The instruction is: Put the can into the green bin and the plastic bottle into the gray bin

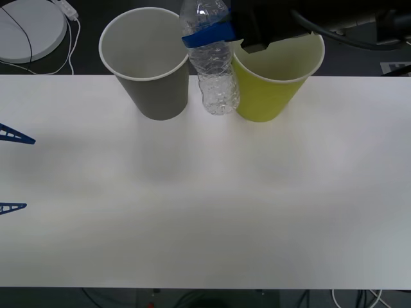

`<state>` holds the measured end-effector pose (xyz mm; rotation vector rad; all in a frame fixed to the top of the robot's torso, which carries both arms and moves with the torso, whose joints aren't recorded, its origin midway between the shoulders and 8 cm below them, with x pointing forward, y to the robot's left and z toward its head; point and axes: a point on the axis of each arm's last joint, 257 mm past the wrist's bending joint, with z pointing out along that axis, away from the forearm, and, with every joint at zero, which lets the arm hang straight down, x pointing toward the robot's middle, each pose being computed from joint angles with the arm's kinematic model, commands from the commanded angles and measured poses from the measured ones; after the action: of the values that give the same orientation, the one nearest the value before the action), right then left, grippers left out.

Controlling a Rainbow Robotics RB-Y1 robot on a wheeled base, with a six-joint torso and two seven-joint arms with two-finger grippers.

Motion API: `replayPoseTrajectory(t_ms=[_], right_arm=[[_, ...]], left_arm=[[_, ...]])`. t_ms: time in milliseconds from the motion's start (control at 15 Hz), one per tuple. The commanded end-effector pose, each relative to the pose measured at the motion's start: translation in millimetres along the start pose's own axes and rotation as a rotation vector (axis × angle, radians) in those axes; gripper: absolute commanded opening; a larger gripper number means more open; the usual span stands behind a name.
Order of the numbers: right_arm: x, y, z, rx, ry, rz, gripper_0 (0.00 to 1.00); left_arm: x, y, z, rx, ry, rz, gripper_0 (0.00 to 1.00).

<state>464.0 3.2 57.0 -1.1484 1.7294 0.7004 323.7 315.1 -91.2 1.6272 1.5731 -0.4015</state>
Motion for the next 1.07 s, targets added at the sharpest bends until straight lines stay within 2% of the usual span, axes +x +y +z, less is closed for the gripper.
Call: replayPoseTrajectory(t_ms=[67, 200, 400, 667, 733, 867, 933, 1067], right_arm=[[-5, -7.4, 11, 0.002, 0.029, 0.017, 0.00], [-13, -14.1, 18, 0.008, 0.049, 0.032, 0.00], [-30, -27.7, 24, 0.008, 0.109, 0.075, 0.00], [-54, -43.3, 41, 0.023, 0.150, 0.122, 0.00], [-59, -47.8, 45, 0.032, 0.163, 0.132, 0.00], [-65, -59.6, 51, 0.083, 0.197, 0.114, 0.00], [-64, -59.3, 56, 0.097, 0.209, 0.146, 0.00], [-63, -60.7, 67, 0.127, 0.231, 0.137, 0.00]], left_arm=[[0, 0.0, 0, 0.000, 0.000, 0.000, 1.00], [0, 0.0, 0, 0.000, 0.000, 0.000, 1.00], [0, 0.0, 0, 0.000, 0.000, 0.000, 1.00], [0, 0.0, 0, 0.000, 0.000, 0.000, 1.00], [0, 0.0, 0, 0.000, 0.000, 0.000, 1.00], [0, 0.0, 0, 0.000, 0.000, 0.000, 1.00], [0, 0.0, 0, 0.000, 0.000, 0.000, 1.00], [0, 0.0, 0, 0.000, 0.000, 0.000, 1.00]])
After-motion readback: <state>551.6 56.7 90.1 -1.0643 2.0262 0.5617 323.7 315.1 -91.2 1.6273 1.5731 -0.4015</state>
